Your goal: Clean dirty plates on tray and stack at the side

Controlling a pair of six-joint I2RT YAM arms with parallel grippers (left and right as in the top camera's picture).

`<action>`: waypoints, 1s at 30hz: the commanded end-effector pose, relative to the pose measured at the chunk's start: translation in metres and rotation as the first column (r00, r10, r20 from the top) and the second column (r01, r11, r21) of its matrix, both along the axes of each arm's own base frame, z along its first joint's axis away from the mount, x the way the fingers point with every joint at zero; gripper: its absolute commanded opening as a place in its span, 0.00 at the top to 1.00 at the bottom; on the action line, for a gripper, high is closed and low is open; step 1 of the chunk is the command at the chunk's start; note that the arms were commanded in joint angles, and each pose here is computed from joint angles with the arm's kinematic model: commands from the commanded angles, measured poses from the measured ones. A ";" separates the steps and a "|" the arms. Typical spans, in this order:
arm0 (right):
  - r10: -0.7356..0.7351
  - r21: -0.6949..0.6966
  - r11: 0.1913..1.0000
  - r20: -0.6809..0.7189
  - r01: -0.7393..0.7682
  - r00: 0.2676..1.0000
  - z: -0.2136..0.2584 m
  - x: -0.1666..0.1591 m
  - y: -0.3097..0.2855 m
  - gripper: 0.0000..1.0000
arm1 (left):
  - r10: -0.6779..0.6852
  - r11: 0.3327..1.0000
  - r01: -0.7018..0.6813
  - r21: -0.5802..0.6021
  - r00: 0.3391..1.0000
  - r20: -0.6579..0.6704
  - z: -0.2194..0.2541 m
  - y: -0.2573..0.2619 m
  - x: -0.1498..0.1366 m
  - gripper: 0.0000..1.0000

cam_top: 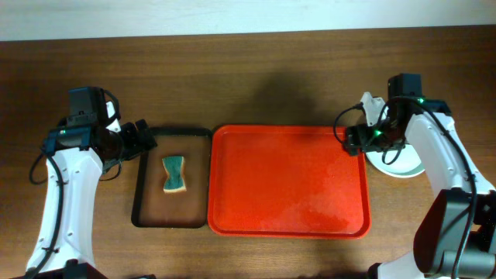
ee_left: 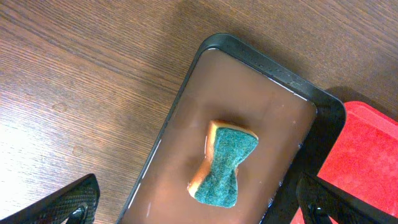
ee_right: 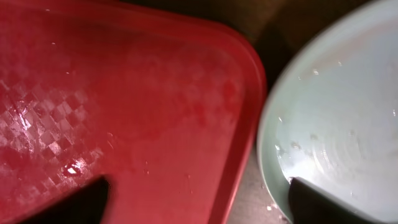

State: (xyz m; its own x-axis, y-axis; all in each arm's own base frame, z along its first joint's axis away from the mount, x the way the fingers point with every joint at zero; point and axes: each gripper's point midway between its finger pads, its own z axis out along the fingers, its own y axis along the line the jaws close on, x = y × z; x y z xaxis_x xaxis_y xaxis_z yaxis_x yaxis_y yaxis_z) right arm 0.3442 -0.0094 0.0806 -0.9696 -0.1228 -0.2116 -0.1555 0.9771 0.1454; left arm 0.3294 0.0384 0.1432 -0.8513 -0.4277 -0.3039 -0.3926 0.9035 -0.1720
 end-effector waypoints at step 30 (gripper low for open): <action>0.062 -0.097 0.995 0.564 -0.009 0.823 0.186 -0.038 0.013 0.02 | 0.009 1.000 -0.009 -0.007 1.000 0.022 0.007 0.000 0.003 0.01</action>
